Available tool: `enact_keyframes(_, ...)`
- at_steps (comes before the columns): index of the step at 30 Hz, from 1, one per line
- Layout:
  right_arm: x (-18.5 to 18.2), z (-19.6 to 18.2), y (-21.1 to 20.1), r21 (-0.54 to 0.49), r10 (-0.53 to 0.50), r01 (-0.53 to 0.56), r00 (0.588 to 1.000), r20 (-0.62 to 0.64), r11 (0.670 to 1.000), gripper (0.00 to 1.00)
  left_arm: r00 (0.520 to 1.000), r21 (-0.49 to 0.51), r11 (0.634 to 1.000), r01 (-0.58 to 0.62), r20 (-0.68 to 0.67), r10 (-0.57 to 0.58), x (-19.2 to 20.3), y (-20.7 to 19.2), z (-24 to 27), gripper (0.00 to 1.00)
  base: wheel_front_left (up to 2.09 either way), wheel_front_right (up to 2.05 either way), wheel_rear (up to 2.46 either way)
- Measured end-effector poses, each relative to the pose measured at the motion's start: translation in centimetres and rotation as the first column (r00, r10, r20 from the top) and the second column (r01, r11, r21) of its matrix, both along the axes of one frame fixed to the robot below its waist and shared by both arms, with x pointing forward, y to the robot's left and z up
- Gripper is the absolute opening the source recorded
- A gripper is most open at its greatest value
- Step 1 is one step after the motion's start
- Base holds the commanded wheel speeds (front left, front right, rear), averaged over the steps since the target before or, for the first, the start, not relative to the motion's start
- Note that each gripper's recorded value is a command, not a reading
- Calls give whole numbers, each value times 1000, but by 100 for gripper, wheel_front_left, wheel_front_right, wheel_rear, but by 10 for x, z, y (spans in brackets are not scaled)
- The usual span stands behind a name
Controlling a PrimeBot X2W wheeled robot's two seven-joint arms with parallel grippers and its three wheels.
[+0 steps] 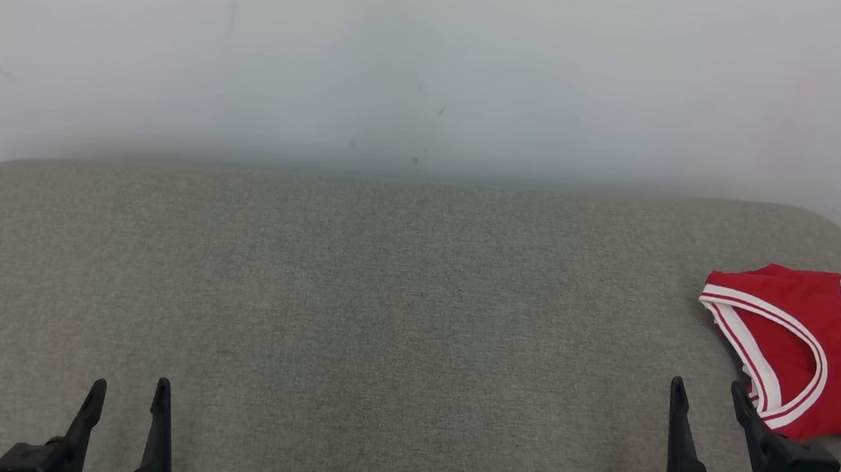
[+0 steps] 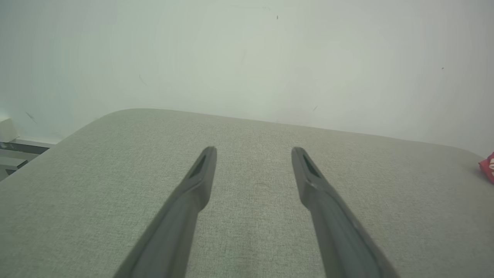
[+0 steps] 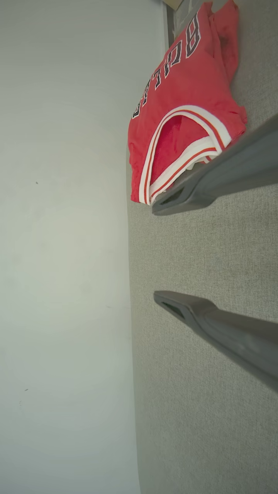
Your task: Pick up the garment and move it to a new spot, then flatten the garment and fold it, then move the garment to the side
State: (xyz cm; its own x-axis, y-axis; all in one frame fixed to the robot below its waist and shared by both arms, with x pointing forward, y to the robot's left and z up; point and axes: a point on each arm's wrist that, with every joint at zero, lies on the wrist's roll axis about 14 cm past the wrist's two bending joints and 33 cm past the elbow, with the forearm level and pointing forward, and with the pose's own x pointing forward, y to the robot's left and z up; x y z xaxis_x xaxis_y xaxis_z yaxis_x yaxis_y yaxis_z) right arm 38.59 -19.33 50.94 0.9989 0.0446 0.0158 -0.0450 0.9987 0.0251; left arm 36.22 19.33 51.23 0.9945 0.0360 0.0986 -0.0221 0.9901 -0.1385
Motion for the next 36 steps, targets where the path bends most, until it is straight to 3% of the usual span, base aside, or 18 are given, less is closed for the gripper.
enact_keyframes(22, -3, -6, 2, 15, 0, 1, 1000, -21, 1000, 100, 1000, -5, 1000, 27, -2, -27, 4, -9, 0, 100, 0, 0, 0)
enact_keyframes(23, -3, -8, 2, 16, -1, 1, 1000, -25, 1000, 0, 1000, -6, 1000, 27, -6, -27, 4, -10, -2, 0, 0, 0, 0)
enact_keyframes(29, -20, -44, 2, 32, -8, 13, 991, -136, 999, 0, 994, -20, 1000, 20, -110, -22, -9, -9, -34, 0, 0, 0, 0)
enact_keyframes(36, -19, -45, -4, 165, -33, 58, 988, -152, 985, 0, 990, -149, 989, -13, -142, -8, -9, -3, -40, 0, 0, 0, 0)
